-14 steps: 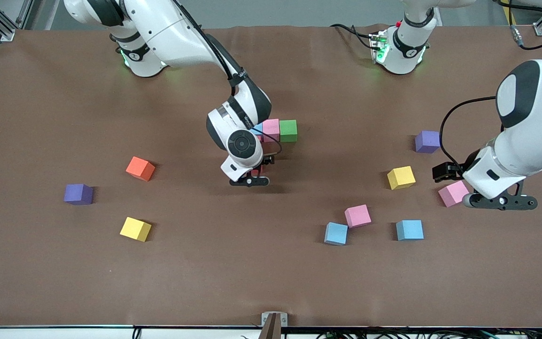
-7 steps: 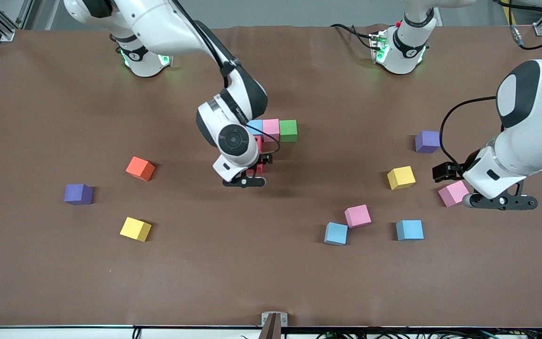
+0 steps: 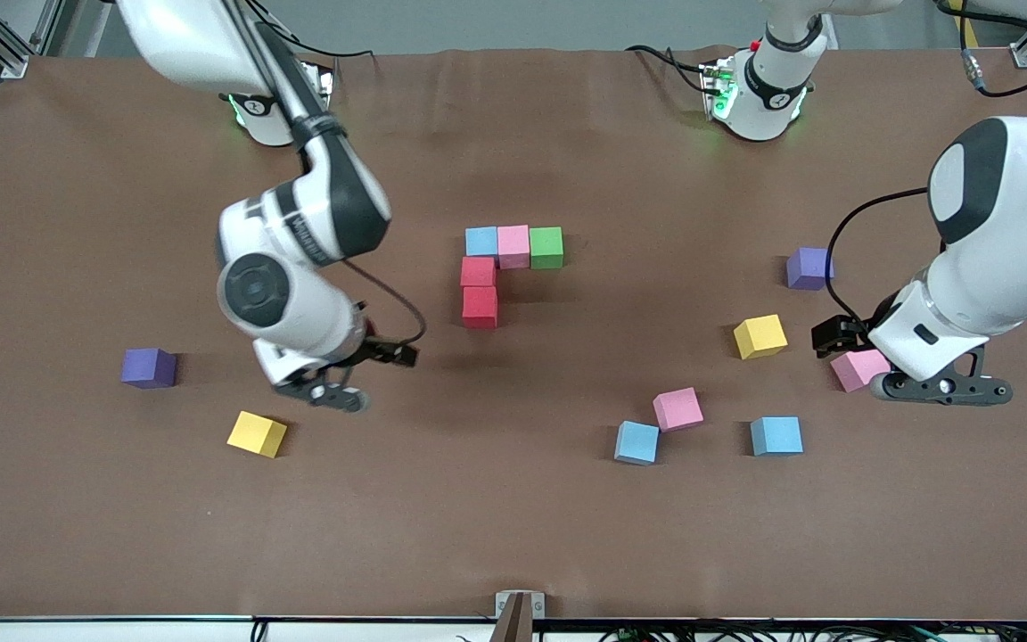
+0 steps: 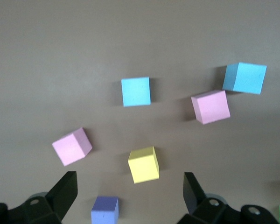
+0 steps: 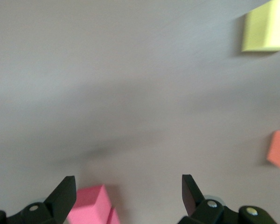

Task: Arrange 11 blocks into digit 3
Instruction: 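Move the right gripper to the yellow cube while the left gripper reaches the blue cube, then grasp the yellow cube with the right gripper while the left gripper grasps the blue cube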

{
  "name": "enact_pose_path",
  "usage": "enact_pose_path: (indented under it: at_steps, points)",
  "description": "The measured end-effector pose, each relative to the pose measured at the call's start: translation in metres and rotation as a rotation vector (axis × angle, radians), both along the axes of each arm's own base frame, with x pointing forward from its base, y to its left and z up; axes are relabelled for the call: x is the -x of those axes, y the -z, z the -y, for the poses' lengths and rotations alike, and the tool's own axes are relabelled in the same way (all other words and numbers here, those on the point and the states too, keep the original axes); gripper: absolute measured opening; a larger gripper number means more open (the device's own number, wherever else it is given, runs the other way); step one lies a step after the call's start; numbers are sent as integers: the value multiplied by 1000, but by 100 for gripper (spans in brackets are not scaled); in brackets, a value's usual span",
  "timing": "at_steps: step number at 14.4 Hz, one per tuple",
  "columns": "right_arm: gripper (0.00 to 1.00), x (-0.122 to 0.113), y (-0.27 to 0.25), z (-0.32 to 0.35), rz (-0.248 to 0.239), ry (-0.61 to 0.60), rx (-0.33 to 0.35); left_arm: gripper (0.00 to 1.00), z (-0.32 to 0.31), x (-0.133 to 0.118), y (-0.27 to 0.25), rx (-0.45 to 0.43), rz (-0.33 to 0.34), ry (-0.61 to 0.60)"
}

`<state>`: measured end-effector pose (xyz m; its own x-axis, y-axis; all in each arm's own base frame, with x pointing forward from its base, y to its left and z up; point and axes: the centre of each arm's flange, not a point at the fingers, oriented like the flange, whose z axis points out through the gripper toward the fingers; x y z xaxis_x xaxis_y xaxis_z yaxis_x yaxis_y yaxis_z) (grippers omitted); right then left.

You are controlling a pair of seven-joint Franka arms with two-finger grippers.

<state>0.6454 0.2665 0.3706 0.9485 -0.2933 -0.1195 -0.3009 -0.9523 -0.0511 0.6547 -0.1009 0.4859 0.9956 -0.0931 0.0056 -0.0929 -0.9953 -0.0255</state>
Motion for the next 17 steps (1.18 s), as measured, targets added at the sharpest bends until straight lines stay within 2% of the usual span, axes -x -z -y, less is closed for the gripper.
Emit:
enact_pose_path:
  at_steps: [2, 4, 8, 11, 13, 17]
  points:
    - [100, -20, 7, 48, 18, 46, 24, 100, 25, -14, 30, 13, 32, 37]
    - [100, -33, 16, 84, 44, 35, 72, 100, 71, -31, 75, 30, 63, 83]
    - [100, -45, 47, 124, 35, 71, 98, 100, 139, -65, 162, 83, 180, 84]
    - [100, -49, 60, 135, 36, 80, 103, 100, 173, -68, 209, 101, 204, 65]
    - [100, -52, 66, 135, 56, 76, 103, 100, 198, -62, 225, 105, 213, 83]
    - [100, -54, 87, 146, 89, -14, 103, 100, 223, -51, 246, 102, 205, 111]
